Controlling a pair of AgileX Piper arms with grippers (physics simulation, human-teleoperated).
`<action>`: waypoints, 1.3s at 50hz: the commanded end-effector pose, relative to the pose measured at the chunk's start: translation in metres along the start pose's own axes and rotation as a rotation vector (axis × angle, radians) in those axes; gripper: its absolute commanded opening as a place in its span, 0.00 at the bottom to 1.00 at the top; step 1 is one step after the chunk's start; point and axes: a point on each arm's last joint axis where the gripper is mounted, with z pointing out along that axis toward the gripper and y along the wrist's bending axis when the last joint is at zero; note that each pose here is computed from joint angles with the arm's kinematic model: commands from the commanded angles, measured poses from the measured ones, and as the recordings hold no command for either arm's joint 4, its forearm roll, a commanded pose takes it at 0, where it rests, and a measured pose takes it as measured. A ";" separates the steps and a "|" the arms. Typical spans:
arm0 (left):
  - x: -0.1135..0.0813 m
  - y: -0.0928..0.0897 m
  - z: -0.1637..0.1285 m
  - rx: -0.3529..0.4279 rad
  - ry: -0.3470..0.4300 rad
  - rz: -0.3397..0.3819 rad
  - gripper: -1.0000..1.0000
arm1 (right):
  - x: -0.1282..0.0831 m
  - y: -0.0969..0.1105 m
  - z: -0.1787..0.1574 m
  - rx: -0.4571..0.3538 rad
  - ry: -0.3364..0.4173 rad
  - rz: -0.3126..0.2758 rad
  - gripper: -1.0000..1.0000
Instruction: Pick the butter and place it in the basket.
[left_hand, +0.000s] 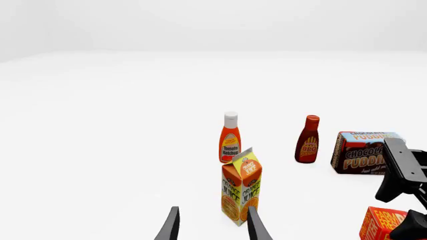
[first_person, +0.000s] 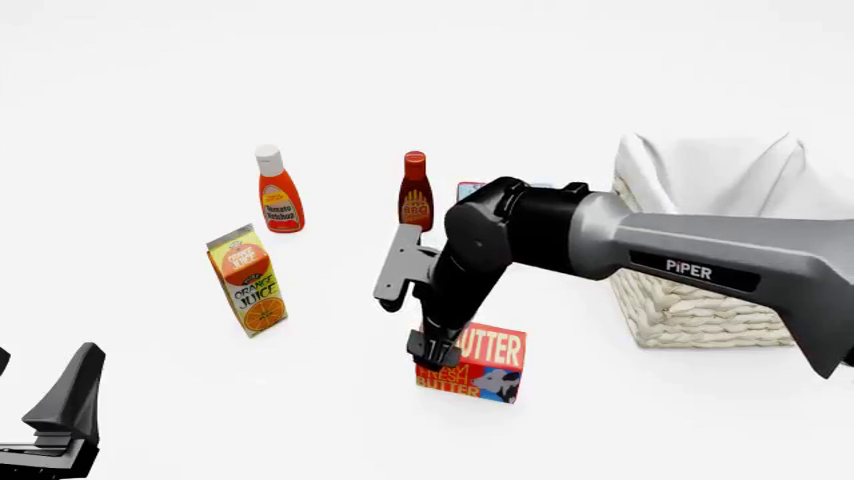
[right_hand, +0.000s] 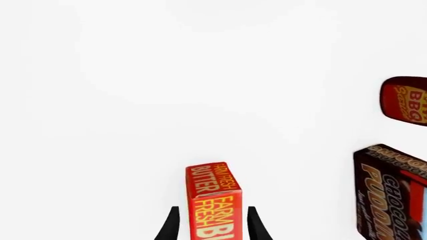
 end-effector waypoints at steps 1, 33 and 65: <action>0.000 0.000 0.000 0.000 0.000 0.000 1.00 | 0.002 -0.001 0.004 -0.001 0.005 0.006 1.00; 0.000 0.000 0.000 0.000 0.000 0.000 1.00 | 0.004 -0.004 0.015 -0.002 0.011 0.015 1.00; 0.000 0.000 0.000 0.000 0.000 0.000 1.00 | 0.002 -0.005 0.027 -0.003 0.012 0.019 1.00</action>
